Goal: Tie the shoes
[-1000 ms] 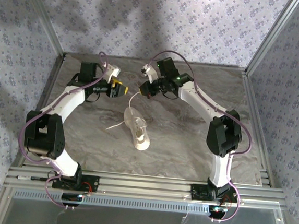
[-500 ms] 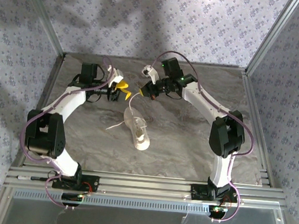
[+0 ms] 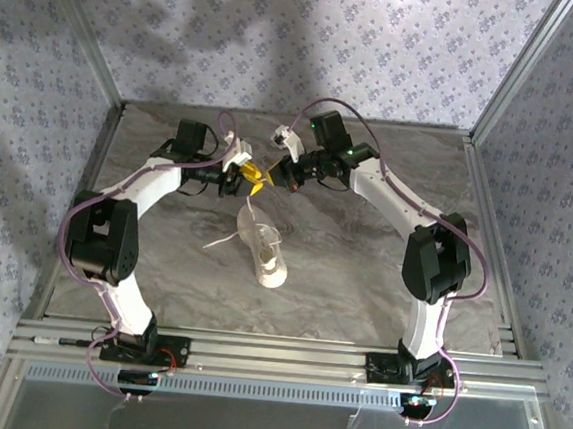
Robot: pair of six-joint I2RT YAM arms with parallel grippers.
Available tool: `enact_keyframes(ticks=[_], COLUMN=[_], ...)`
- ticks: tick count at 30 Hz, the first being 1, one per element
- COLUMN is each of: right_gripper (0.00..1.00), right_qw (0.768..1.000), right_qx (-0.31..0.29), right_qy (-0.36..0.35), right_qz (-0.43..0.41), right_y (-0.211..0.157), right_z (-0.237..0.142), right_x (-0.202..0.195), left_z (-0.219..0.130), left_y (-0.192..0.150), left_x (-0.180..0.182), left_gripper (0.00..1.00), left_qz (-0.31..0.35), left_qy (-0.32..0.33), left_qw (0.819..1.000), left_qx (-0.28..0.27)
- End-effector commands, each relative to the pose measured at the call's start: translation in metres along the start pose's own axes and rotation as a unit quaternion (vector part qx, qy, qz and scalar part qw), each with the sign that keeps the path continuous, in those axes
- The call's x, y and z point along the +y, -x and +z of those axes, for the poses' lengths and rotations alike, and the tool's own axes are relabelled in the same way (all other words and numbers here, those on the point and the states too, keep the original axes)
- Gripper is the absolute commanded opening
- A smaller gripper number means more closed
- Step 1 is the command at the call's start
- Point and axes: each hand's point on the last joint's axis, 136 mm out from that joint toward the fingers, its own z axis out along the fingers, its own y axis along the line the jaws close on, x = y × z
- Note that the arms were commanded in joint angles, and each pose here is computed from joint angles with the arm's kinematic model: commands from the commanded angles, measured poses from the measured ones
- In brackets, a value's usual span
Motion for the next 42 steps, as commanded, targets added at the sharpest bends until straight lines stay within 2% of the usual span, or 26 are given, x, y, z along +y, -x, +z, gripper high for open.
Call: enact_keyframes(ticks=[1, 4, 6, 9, 10, 15, 17, 20, 24, 27, 30, 33, 37, 42], right_gripper=[0.00, 0.01, 0.22, 0.38, 0.39, 0.32, 0.27, 0.21, 0.19, 0.19, 0.19, 0.19, 0.13, 0.16], right_qw=[1.000, 1.000, 0.999, 0.996, 0.994, 0.978, 0.970, 0.961, 0.955, 0.954, 0.954, 0.953, 0.951, 0.952], right_qx=[-0.023, -0.024, -0.026, -0.027, -0.026, -0.003, 0.021, 0.029, 0.041, 0.045, 0.043, 0.040, 0.036, 0.035], right_qy=[0.003, -0.006, -0.017, -0.039, -0.053, -0.106, -0.108, -0.098, -0.091, -0.083, -0.076, -0.069, -0.055, -0.047], right_qz=[-0.006, 0.013, 0.034, 0.076, 0.093, 0.177, 0.218, 0.257, 0.279, 0.284, 0.287, 0.292, 0.303, 0.301], right_y=[0.012, 0.011, 0.007, -0.011, -0.021, -0.085, -0.127, -0.162, -0.191, -0.199, -0.202, -0.204, -0.205, -0.207], right_z=[-0.013, -0.014, -0.018, -0.029, -0.034, -0.049, -0.043, -0.031, -0.012, 0.000, 0.008, 0.014, 0.020, 0.021], right_x=[0.007, 0.002, -0.002, -0.011, -0.016, -0.029, -0.023, -0.013, -0.002, 0.001, 0.002, 0.002, 0.005, 0.010], left_z=[0.001, 0.000, -0.001, -0.003, -0.003, 0.002, 0.007, 0.010, 0.007, 0.001, 0.003, 0.008, 0.019, 0.032], left_y=[0.012, 0.010, 0.004, -0.009, -0.014, -0.041, -0.049, -0.058, -0.075, -0.094, -0.103, -0.110, -0.119, -0.122], left_x=[-0.010, -0.015, -0.018, -0.023, -0.024, -0.033, -0.036, -0.036, -0.034, -0.037, -0.042, -0.048, -0.056, -0.067], left_gripper=[0.01, 0.00, 0.00, 0.00, 0.00, 0.00, 0.00, 0.00, 0.00, 0.00, 0.00, 0.00, 0.00, 0.00], left_qz=[0.029, 0.033, 0.042, 0.065, 0.077, 0.145, 0.173, 0.206, 0.242, 0.265, 0.285, 0.290, 0.295, 0.294], left_qy=[-0.032, -0.024, -0.011, 0.015, 0.023, 0.054, 0.061, 0.067, 0.071, 0.057, 0.045, 0.028, 0.006, -0.012], left_qw=[0.999, 0.999, 0.999, 0.995, 0.992, 0.964, 0.949, 0.929, 0.898, 0.864, 0.844, 0.834, 0.826, 0.831], left_qx=[-0.012, 0.005, 0.028, 0.075, 0.096, 0.215, 0.255, 0.300, 0.360, 0.424, 0.453, 0.468, 0.480, 0.472])
